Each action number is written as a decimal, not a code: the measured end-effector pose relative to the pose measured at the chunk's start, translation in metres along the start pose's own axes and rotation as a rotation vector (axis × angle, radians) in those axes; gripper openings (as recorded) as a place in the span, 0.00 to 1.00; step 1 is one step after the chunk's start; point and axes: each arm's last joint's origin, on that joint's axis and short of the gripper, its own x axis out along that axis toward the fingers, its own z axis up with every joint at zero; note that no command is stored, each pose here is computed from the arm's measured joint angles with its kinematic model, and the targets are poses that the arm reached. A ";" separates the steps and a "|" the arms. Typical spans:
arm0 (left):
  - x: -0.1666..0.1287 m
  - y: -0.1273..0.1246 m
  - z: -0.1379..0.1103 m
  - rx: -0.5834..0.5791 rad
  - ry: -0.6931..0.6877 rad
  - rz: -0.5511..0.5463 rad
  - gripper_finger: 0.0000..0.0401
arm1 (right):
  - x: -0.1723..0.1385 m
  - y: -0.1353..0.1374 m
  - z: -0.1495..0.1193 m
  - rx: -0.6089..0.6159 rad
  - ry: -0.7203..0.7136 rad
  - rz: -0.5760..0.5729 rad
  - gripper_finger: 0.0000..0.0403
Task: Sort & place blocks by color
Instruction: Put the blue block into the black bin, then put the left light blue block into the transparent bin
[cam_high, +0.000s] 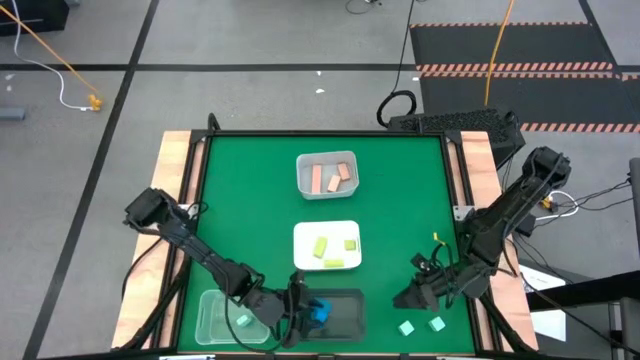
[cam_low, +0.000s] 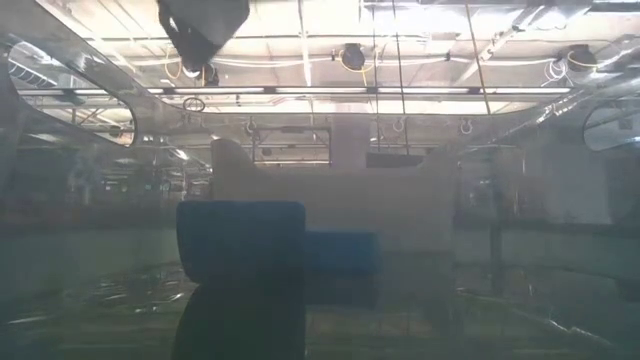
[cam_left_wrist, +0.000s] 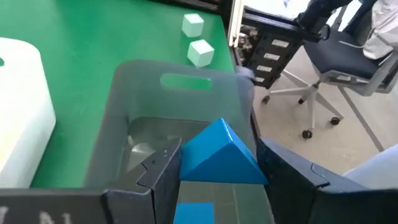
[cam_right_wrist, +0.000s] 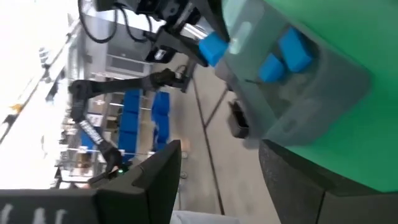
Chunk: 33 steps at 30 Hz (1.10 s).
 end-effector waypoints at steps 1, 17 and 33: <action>0.002 0.000 -0.002 -0.006 0.003 0.001 0.48 | 0.000 -0.002 0.000 0.004 0.005 -0.020 0.51; 0.004 0.002 0.003 -0.243 -0.045 0.009 0.74 | -0.002 -0.019 -0.004 0.039 0.138 -0.183 0.51; -0.002 -0.015 0.018 -0.265 -0.215 -0.131 0.76 | 0.019 -0.001 -0.029 -0.336 0.189 0.184 0.51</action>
